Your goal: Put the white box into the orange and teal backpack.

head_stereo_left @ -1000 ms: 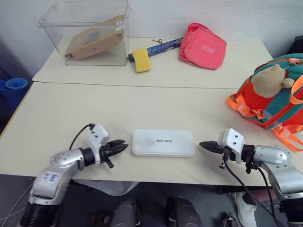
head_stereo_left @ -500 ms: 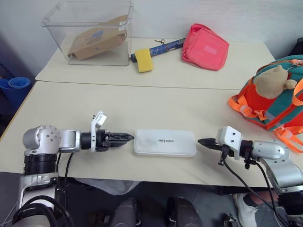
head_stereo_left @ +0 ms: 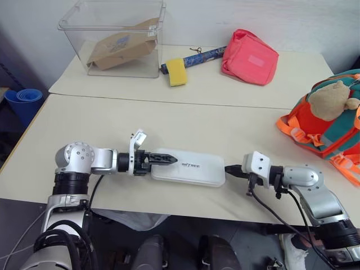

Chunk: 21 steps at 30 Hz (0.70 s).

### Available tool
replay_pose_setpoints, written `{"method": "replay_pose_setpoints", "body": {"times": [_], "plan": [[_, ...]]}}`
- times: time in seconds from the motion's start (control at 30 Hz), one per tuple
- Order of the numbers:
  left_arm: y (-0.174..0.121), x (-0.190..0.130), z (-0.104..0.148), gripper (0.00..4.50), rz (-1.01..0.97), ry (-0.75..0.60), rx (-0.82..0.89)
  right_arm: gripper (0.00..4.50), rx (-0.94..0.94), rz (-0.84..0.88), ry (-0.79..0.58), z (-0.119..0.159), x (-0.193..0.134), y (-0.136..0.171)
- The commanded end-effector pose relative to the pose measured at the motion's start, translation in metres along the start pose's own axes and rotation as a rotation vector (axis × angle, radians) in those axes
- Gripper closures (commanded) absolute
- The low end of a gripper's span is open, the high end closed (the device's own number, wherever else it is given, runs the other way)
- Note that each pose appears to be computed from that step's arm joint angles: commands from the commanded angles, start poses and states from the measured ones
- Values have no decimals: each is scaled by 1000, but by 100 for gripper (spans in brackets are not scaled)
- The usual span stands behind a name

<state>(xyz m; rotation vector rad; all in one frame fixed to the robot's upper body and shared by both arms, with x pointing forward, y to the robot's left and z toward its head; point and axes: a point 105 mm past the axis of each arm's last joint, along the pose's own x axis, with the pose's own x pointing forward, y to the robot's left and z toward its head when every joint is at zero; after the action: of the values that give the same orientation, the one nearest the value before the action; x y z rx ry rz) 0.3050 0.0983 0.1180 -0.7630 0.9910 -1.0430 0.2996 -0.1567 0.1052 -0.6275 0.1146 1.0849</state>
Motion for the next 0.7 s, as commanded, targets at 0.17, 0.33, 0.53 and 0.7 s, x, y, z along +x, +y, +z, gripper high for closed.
{"method": "replay_pose_setpoints", "body": {"times": [0.17,0.33,0.53,0.7], "plan": [[-8,2,-9,215,-67,46,-24,450,-39,0,-20,5,-10,0],[-21,-5,-7,323,-122,-4,55,433,131,-172,-49,-11,-55,-4],[-57,-17,-25,323,-311,-83,442,264,303,-511,-40,-34,-129,-4],[-66,-23,-43,323,-419,-123,726,104,364,-822,3,-55,-201,-10]]}}
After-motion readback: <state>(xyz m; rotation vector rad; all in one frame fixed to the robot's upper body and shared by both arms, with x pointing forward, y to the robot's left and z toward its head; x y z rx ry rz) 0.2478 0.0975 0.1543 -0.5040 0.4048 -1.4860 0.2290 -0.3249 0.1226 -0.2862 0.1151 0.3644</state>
